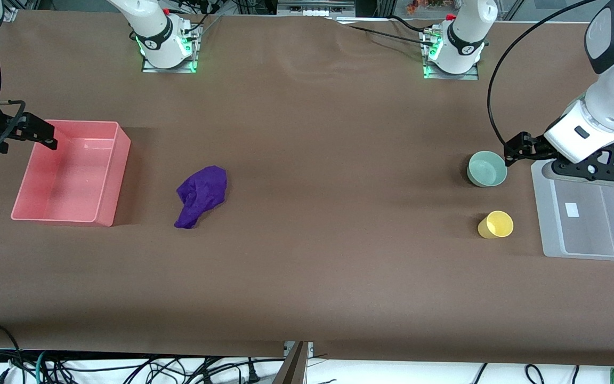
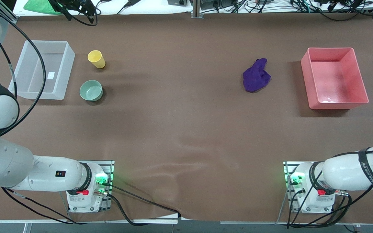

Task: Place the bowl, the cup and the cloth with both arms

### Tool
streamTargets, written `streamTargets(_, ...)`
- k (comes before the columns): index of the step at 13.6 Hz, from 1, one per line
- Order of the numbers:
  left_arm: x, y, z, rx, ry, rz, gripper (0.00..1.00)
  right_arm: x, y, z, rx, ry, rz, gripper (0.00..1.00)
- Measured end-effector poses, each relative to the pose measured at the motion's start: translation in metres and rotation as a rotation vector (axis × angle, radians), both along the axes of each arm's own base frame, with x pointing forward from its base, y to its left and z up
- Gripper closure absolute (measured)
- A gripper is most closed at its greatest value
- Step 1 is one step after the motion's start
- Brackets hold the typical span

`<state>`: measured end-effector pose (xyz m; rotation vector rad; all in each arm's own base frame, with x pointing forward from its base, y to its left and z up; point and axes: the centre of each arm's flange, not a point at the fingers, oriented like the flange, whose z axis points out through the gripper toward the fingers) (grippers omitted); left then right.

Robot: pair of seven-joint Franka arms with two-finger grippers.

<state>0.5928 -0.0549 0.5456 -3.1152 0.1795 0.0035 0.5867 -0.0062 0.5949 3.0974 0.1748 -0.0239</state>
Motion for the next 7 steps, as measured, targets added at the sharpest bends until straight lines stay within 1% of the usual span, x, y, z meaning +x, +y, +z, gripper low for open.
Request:
streamTargets(4, 0.0057, -0.0001, -0.0022, -0.001, 0.000, 0.000, 0.00, 0.0000, -0.0004, 0.0003, 0.000, -0.001, -0.001, 0.00)
streamTargets(7, 0.0041, 0.0018, -0.0041, 0.003, 0.019, 0.003, 0.00, 0.0000, -0.0007, 0.0003, 0.000, -0.001, -0.001, 0.00)
